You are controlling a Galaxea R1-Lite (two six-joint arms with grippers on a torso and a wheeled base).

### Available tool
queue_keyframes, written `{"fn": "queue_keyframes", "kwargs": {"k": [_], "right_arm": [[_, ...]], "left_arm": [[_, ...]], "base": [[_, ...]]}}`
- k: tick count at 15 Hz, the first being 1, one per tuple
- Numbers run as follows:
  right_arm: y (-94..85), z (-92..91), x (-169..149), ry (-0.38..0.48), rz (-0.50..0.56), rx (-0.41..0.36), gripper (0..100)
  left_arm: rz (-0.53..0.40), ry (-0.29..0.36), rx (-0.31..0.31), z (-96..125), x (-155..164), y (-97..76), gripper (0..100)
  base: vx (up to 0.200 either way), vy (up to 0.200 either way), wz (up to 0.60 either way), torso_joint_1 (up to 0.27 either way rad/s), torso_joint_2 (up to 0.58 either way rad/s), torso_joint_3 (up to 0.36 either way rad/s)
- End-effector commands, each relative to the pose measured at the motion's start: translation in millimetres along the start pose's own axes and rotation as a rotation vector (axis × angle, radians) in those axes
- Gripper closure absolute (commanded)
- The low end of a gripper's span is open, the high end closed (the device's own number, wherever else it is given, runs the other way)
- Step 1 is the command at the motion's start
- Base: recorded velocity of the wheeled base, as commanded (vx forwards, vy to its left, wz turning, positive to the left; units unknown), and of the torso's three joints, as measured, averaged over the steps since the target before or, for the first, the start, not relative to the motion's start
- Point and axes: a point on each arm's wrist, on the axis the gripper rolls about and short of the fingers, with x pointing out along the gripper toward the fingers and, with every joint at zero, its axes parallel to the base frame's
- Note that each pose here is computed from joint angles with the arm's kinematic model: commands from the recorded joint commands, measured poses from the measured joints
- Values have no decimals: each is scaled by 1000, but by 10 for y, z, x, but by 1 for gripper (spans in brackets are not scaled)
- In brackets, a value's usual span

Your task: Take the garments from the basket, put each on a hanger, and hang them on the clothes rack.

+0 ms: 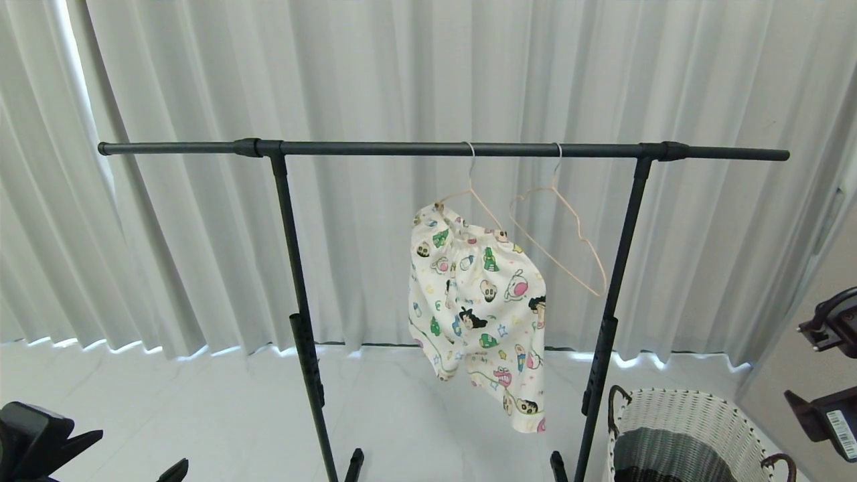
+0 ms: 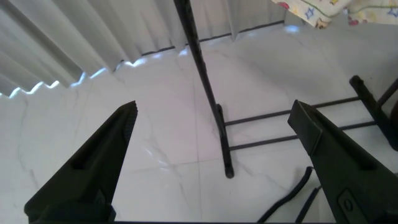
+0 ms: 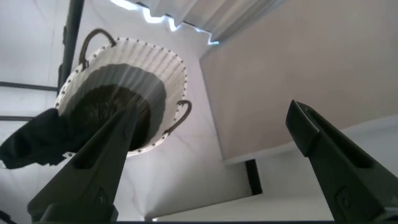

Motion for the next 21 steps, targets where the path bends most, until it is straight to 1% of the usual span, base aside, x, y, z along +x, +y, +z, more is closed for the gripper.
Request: {"fn": "queue_keyframes", "kwargs": {"k": [1, 9, 10, 12, 14, 16, 17, 20, 21], "right_arm": [[3, -16, 1, 2, 1, -3, 0], [10, -68, 24, 21, -6, -13, 0], [9, -100, 42, 35, -15, -10, 0], [36, -171, 70, 42, -18, -12, 0], [59, -202, 89, 32, -18, -8, 0], [61, -209, 91, 33, -18, -9, 0], [72, -243, 98, 42, -16, -18, 0], [94, -337, 114, 65, -16, -38, 0], [113, -411, 128, 86, -15, -58, 0]], "left_arm": [[-2, 6, -4, -9, -5, -6, 0], [-8, 24, -17, -28, -7, -16, 0], [-17, 44, -26, -53, -17, -33, 0], [-18, 48, -30, -56, -15, -34, 0], [-18, 48, -31, -57, -17, -35, 0], [-20, 53, -34, -62, -17, -38, 0], [-25, 63, -39, -75, -23, -47, 0], [-6, 20, -14, -54, -81, -68, 0], [-8, 24, -16, -62, -88, -75, 0]], "base": [[0, 0, 0, -203, 500, 281], [0, 0, 0, -192, 478, 288], [0, 0, 0, -159, 466, 295], [0, 0, 0, -173, 461, 295], [0, 0, 0, -144, 452, 305], [0, 0, 0, 6, 138, 74], [0, 0, 0, -71, 188, 149], [0, 0, 0, -28, 50, 54], [0, 0, 0, 0, 0, 0]]}}
